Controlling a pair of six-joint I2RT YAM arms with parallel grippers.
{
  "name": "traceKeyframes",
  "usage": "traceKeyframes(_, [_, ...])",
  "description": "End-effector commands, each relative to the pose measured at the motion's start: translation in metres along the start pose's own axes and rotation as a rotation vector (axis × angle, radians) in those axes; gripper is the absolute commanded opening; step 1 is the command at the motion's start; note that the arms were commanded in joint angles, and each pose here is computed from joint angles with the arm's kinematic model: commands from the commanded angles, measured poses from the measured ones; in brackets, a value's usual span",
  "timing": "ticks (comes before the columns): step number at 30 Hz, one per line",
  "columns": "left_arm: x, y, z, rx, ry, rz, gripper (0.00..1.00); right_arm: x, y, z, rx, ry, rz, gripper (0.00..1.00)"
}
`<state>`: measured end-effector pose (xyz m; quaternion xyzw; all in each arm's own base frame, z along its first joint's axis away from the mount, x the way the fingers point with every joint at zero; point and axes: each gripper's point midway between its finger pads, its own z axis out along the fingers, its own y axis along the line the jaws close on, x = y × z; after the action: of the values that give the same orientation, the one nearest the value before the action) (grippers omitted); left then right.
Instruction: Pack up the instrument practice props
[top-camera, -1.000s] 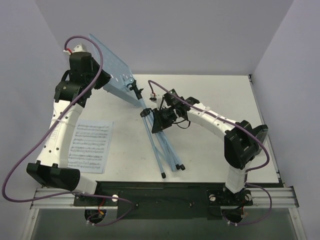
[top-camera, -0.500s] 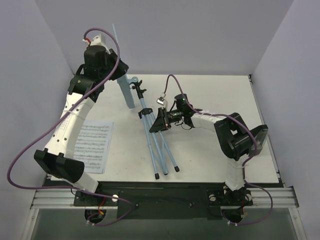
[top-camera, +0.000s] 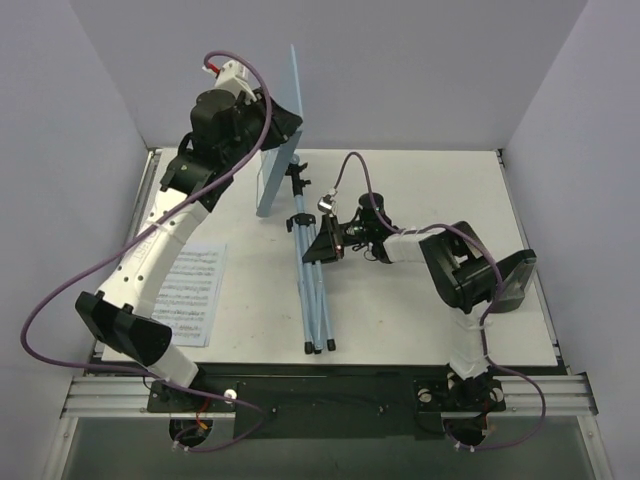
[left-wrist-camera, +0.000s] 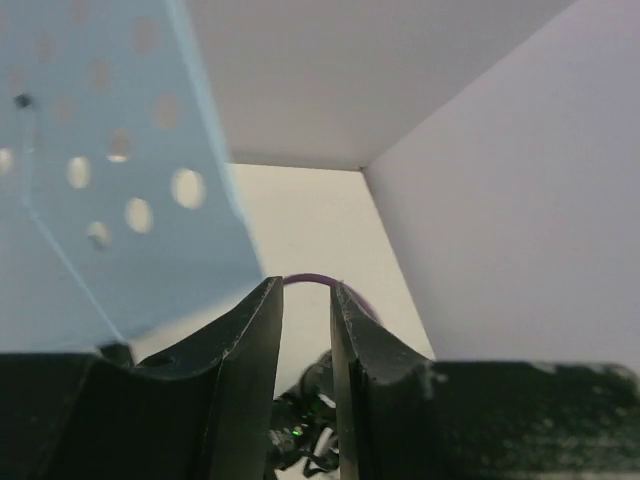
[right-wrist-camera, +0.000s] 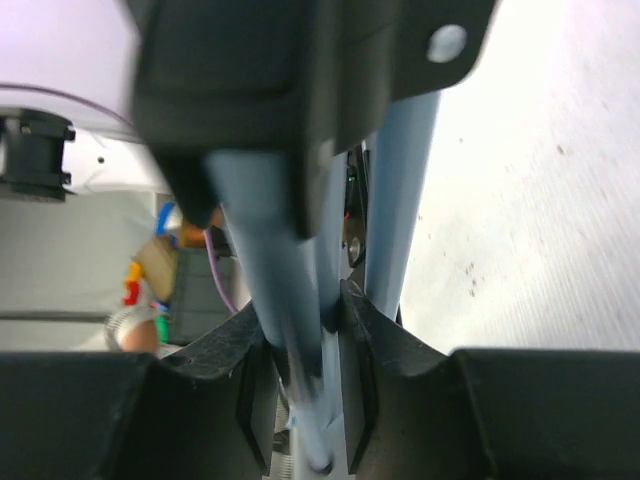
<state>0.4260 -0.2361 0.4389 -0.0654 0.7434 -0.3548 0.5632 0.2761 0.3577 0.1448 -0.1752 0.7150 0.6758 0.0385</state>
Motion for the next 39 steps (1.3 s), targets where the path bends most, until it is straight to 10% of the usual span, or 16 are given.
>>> traceKeyframes(1, [-0.022,-0.083,-0.024,0.316,-0.073,-0.013,0.36,-0.005,0.003,-0.02,-0.045,-0.008,0.1,0.0])
traceKeyframes(14, [0.028,-0.054,-0.001,0.261,0.016,0.031,0.33,-0.004,-0.04,-0.038,-0.012,-0.146,0.233,0.01])
traceKeyframes(22, [0.054,-0.022,-0.009,0.198,0.06,0.122,0.39,0.0,-0.086,-0.047,0.166,-0.243,0.441,0.71])
traceKeyframes(39, [0.079,0.023,-0.037,0.112,0.091,0.25,0.42,0.03,-0.091,-0.115,0.722,-0.27,0.269,0.84])
